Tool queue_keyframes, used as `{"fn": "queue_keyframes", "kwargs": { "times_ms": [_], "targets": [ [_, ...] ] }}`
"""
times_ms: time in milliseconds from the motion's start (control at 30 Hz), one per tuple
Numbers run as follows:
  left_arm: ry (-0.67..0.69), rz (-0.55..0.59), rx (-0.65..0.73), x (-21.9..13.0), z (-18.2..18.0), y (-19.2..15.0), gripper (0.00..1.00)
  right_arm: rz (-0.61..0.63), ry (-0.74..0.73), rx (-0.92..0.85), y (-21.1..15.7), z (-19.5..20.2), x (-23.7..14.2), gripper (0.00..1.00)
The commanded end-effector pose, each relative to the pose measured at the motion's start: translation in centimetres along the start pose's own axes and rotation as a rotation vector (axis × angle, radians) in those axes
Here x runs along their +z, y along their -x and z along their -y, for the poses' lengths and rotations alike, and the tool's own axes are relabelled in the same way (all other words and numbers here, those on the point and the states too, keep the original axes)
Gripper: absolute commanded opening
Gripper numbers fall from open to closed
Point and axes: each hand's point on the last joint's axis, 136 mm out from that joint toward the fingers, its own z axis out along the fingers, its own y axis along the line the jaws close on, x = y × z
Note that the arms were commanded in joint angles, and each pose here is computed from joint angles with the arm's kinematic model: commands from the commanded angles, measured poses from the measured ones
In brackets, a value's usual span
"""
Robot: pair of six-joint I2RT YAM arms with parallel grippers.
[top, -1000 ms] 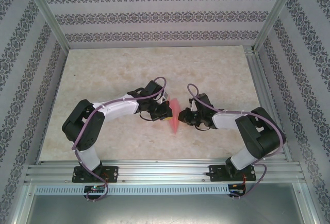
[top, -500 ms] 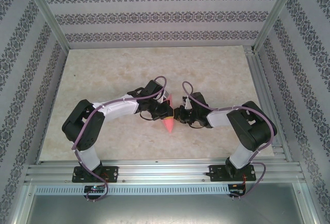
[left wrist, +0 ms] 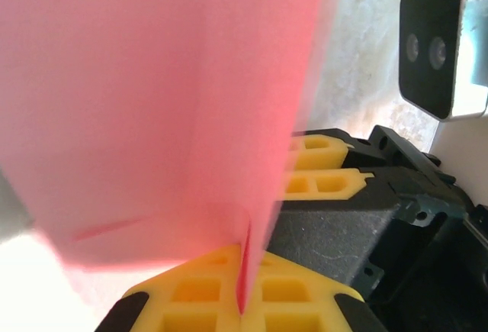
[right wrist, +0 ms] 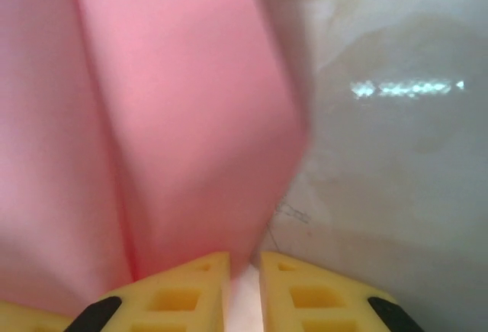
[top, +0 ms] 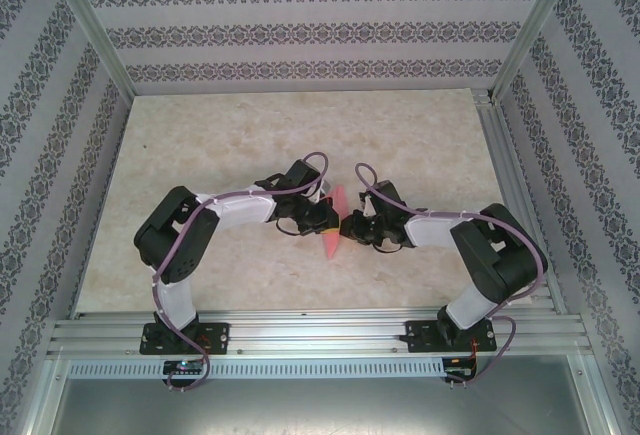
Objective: Fold a paper plane with a square sheet of paper (pick it up from the middle)
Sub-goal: Fold the wing for the fifth time at the center of the table.
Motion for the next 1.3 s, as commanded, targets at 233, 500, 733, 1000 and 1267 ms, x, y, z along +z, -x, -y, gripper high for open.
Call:
{"fn": "queue_keyframes", "kwargs": {
  "times_ms": [233,500,733,1000,1267],
  "targets": [
    [-0.078,-0.013,0.02,1.1,1.3,0.3,0.0,0.028,-0.061,-0.001,1.0,1.3,-1.2,0.18],
    [-0.151,0.009,0.046,-0.9,3.9,-0.3,0.0,0.026,0.004,0.009,1.7,0.0,-0.5,0.16],
    [-0.16,0.023,0.071,-2.1,4.8,-0.7,0.0,0.009,0.118,0.006,2.0,-1.9,-0.1,0.18],
    [-0.104,0.002,0.037,-0.6,3.0,-0.7,0.0,-0.015,0.118,-0.003,1.5,-1.8,0.0,0.19],
    [-0.137,-0.024,0.035,1.0,3.1,-1.2,0.0,-0.022,0.025,0.004,0.7,0.3,-0.6,0.18]
  ]
}}
